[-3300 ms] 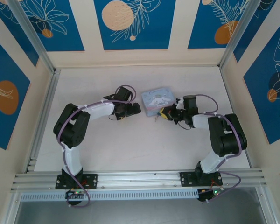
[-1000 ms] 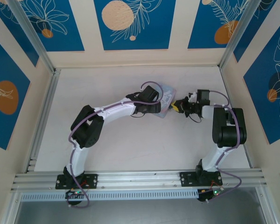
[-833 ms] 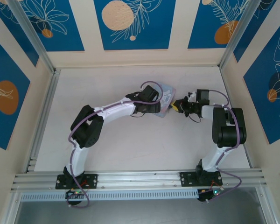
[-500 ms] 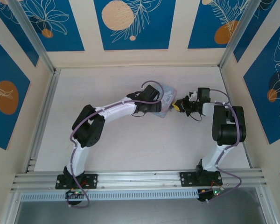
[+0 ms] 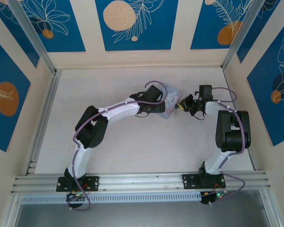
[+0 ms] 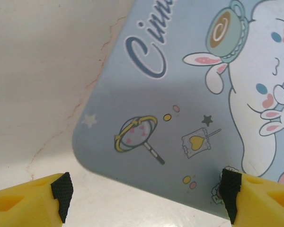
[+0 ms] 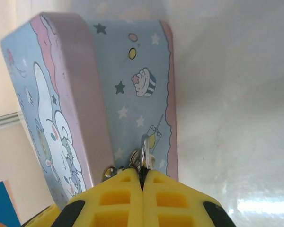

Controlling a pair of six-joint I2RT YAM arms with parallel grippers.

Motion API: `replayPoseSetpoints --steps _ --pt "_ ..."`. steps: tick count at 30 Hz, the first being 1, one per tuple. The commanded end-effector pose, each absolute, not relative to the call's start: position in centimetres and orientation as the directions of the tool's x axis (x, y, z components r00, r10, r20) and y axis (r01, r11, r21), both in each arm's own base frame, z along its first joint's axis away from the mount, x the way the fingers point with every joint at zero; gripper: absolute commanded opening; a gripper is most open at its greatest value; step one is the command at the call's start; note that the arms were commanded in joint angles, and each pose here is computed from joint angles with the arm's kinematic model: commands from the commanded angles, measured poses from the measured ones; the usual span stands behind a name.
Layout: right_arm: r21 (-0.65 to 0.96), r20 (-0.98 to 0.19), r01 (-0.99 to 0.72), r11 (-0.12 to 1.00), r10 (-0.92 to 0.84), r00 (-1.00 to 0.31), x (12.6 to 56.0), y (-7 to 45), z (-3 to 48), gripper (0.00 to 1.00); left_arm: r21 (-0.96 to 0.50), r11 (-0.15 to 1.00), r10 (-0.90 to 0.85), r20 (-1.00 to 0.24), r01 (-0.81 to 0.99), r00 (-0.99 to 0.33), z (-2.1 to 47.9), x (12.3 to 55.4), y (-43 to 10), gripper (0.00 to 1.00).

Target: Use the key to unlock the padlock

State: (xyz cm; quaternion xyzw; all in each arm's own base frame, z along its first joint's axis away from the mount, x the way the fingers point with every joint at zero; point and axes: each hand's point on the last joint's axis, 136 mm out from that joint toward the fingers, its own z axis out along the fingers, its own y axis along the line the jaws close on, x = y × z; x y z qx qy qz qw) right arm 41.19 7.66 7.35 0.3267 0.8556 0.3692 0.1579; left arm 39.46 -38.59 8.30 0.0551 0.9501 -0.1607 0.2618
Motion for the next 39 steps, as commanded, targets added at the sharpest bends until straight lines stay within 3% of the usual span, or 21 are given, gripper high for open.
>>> replayPoseSetpoints --steps 1,3,12,21,25,27,29,39 --pt "0.776 -0.031 0.33 0.538 0.555 -0.831 44.4 9.7 9.7 0.0 -0.006 0.986 0.158 -0.229 0.164 -0.96 -1.4 34.2 -31.9 0.83" --pt "0.718 -0.12 0.335 0.611 0.582 -0.804 44.0 8.9 9.2 0.0 -0.005 0.985 0.166 -0.222 0.171 -0.961 -1.3 34.2 -31.9 0.82" --pt "0.727 -0.066 0.365 0.582 0.588 -0.806 40.6 9.0 6.6 0.0 0.0 0.985 0.17 -0.237 0.175 -0.956 -0.6 35.3 -30.7 0.82" --pt "0.741 -0.115 0.324 0.588 0.587 -0.801 37.8 10.3 9.5 0.01 -0.041 0.982 0.165 -0.299 0.185 -0.94 1.9 36.6 -30.3 0.88" --pt "0.724 -0.153 0.288 0.627 0.552 -0.82 35.8 12.1 10.6 0.45 -0.097 0.972 0.157 -0.397 0.212 -0.904 6.2 37.1 -30.5 0.96" --pt "0.712 -0.18 0.269 0.649 0.539 -0.823 34.8 12.5 11.1 0.78 -0.113 0.969 0.147 -0.441 0.218 -0.886 8.4 36.9 -30.1 1.0" --pt "0.694 -0.22 0.252 0.674 0.532 -0.817 33.9 12.3 12.0 0.98 -0.117 0.968 0.137 -0.49 0.221 -0.861 10.9 36.7 -29.2 1.0" --pt "0.518 -0.506 0.286 0.806 0.559 -0.657 32.6 4.0 16.9 0.99 0.003 0.997 0.058 -0.743 0.083 -0.667 21.9 34.4 -18.1 1.0"
